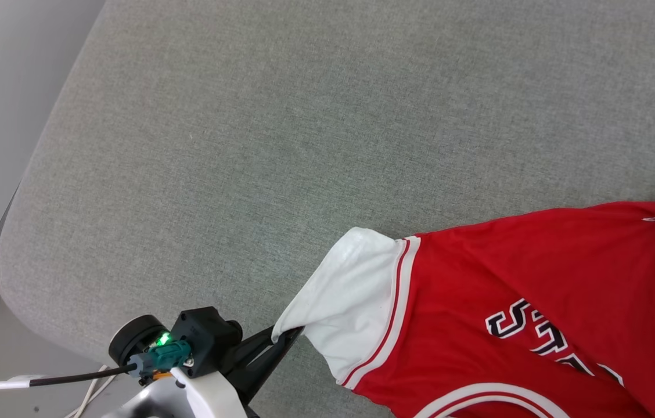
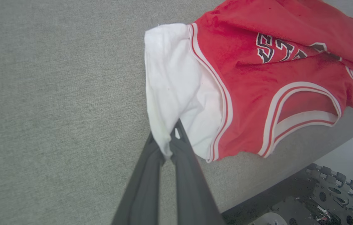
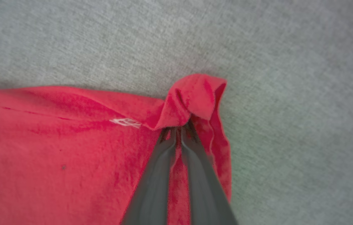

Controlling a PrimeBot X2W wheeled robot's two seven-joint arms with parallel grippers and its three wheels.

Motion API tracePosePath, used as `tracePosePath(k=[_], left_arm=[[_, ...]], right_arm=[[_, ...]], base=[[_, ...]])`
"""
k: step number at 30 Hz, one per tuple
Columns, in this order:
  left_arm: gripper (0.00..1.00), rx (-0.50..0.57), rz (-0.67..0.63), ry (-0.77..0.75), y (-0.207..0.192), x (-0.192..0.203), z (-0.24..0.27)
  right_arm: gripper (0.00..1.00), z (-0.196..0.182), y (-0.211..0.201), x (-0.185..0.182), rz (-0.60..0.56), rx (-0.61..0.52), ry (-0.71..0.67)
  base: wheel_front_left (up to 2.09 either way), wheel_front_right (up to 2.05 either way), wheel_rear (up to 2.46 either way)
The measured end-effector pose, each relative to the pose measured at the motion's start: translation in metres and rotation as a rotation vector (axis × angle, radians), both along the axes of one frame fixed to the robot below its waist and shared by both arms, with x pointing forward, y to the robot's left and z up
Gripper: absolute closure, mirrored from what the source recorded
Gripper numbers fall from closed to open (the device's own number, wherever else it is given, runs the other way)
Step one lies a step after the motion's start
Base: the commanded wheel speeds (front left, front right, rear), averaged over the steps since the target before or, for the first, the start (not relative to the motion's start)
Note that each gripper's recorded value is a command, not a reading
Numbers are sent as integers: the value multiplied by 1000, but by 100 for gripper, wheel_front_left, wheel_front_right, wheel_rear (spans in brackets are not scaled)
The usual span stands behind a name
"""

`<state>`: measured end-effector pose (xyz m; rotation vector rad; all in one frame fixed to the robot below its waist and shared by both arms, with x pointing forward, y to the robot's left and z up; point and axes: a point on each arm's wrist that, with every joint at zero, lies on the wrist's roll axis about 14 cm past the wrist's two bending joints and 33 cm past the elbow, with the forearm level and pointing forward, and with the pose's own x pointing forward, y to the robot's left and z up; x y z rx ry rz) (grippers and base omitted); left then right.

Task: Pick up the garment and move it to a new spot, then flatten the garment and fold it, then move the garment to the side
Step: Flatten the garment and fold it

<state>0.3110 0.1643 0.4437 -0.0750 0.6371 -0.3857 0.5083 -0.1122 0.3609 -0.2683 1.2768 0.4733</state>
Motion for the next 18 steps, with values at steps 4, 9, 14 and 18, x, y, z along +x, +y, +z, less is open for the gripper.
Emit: tracePosePath(k=[4, 9, 14, 18], left_arm=[[100, 9, -7, -33, 1, 1, 8], [100, 31, -20, -89, 4, 3, 24], [100, 54, -27, -175, 8, 8, 50], [100, 102, -36, -254, 17, 15, 74]], right_arm=[[100, 9, -1, -2, -5, 4, -33], [100, 36, 1, -2, -16, 49, -107], [100, 87, 1, 6, -25, 117, -250], [100, 136, -5, 11, -54, 176, -376]], base=[[0, 0, 0], [0, 0, 0], [0, 0, 0], [0, 0, 0]])
